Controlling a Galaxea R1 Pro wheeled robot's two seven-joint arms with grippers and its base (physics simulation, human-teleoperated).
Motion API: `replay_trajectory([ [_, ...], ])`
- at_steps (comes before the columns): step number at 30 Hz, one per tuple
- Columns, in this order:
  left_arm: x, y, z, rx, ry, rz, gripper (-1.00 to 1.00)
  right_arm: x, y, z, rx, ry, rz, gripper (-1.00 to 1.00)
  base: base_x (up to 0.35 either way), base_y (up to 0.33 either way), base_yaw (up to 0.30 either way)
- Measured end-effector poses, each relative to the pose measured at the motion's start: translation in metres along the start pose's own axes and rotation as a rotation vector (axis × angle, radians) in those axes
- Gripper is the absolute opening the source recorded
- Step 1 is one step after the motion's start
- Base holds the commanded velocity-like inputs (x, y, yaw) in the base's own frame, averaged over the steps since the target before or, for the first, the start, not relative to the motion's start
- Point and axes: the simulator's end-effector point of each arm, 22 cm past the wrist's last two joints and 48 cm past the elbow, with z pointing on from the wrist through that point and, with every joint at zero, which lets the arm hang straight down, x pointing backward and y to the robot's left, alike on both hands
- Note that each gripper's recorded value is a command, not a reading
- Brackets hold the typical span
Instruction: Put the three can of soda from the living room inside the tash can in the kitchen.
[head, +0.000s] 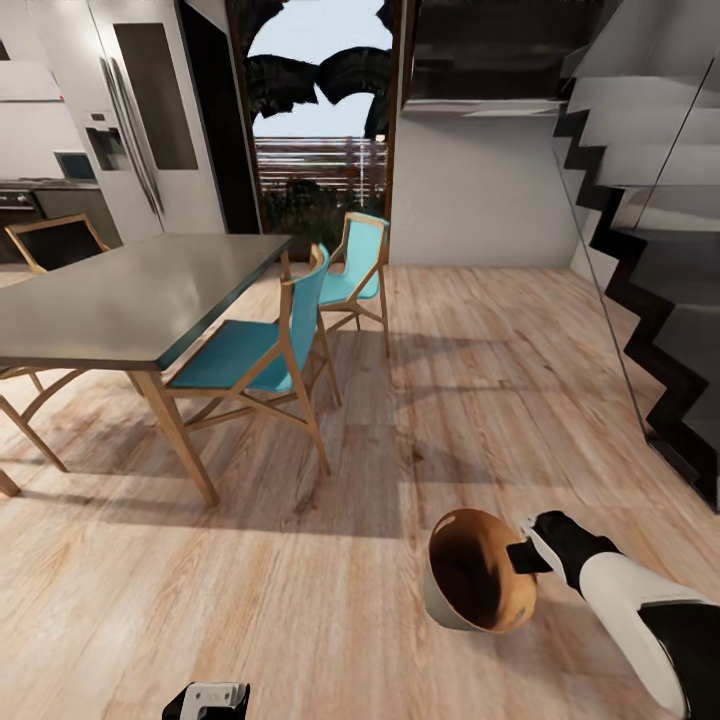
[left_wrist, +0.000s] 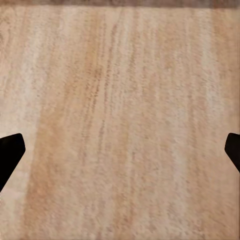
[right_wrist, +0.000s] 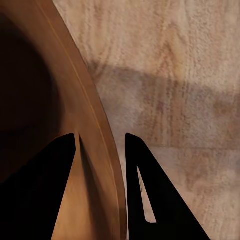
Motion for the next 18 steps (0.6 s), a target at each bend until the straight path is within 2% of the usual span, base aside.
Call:
replay_trajectory([
  [4,-0.008,0.000,-0.005,0.000,0.000,0.000,1.00,-0.004,0.000,-0.008,-0.016,-0.003,0.004,-1.00,0.000,0.000,0.000],
  [18,-0.034,0.001,-0.022,0.000,0.001,0.000,1.00,-0.015,-0.021,-0.035,-0.010,-0.004,0.019,-1.00,0.000,0.000,0.000],
])
